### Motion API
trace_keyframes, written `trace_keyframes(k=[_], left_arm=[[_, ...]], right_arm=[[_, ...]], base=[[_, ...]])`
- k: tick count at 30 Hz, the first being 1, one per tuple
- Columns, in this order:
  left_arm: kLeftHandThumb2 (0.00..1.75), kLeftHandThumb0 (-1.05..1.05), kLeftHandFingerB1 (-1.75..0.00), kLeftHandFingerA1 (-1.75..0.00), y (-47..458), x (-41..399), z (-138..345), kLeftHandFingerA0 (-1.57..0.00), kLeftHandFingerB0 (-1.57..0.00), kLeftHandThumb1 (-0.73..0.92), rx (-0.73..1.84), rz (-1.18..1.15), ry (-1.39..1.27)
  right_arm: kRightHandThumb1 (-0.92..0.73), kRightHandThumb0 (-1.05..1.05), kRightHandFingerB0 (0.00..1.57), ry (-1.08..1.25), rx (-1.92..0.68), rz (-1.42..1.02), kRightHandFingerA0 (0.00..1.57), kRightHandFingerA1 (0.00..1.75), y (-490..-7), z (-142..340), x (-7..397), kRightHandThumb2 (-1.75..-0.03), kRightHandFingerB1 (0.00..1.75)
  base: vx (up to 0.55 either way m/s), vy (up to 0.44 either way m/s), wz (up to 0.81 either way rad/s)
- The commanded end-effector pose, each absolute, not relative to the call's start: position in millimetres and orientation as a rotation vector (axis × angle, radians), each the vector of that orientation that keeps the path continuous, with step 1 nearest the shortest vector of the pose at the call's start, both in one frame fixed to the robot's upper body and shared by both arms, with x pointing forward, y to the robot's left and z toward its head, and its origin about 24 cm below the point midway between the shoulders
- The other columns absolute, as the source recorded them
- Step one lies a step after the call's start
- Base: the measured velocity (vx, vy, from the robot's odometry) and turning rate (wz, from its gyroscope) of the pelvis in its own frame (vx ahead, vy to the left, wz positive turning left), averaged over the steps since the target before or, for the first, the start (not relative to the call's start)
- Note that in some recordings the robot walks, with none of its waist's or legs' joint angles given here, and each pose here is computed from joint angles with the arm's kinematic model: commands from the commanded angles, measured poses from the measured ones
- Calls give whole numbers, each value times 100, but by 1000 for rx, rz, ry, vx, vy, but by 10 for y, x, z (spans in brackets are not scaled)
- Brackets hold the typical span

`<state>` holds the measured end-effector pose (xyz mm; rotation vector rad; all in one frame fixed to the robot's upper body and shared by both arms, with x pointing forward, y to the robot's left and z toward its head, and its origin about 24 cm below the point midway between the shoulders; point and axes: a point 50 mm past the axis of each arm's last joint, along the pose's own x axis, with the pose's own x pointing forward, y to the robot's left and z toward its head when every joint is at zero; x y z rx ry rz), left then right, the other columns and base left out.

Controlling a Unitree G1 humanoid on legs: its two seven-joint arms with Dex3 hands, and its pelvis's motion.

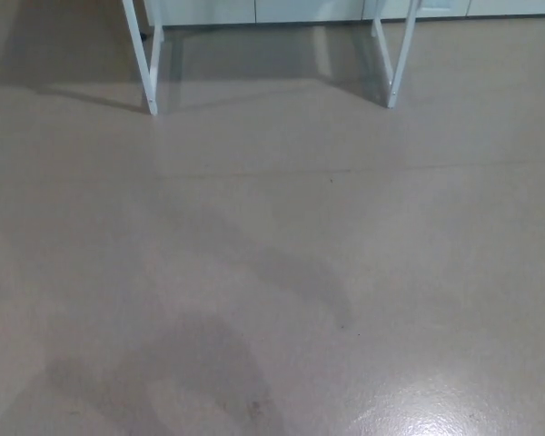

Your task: The robot picks up a bottle from a person using its left hand and walk towards the table in frontand put the bottle on the table.

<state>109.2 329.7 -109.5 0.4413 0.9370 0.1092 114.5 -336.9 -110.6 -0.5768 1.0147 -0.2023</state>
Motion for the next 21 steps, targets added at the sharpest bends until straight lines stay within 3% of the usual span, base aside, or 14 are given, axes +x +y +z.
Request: trace_keyframes(k=[1,17,20,21], left_arm=[[59,-30,-34,-43,3348,1081,-1047,-50,-31,63,420,106,891],[59,-33,-33,-44,3358,1037,-1057,-51,-29,62,457,85,908],[57,-43,-30,-41,3337,1020,-1044,-39,-20,56,411,100,862],[71,-55,-36,-46,3297,1016,-1027,-25,-10,44,382,80,819]], right_arm=[[-67,-38,51,980,-584,-232,65,48,-3446,-1061,1105,-60,40],[-67,-38,51,1000,-592,-205,67,50,-3436,-1091,1023,-60,41],[-67,-39,53,998,-575,-212,68,54,-3426,-1099,992,-61,42],[-67,-39,54,999,-582,-203,68,54,-3433,-1097,956,-60,43]], base=[[0,0,0],[0,0,0],[0,0,0],[0,0,0]])
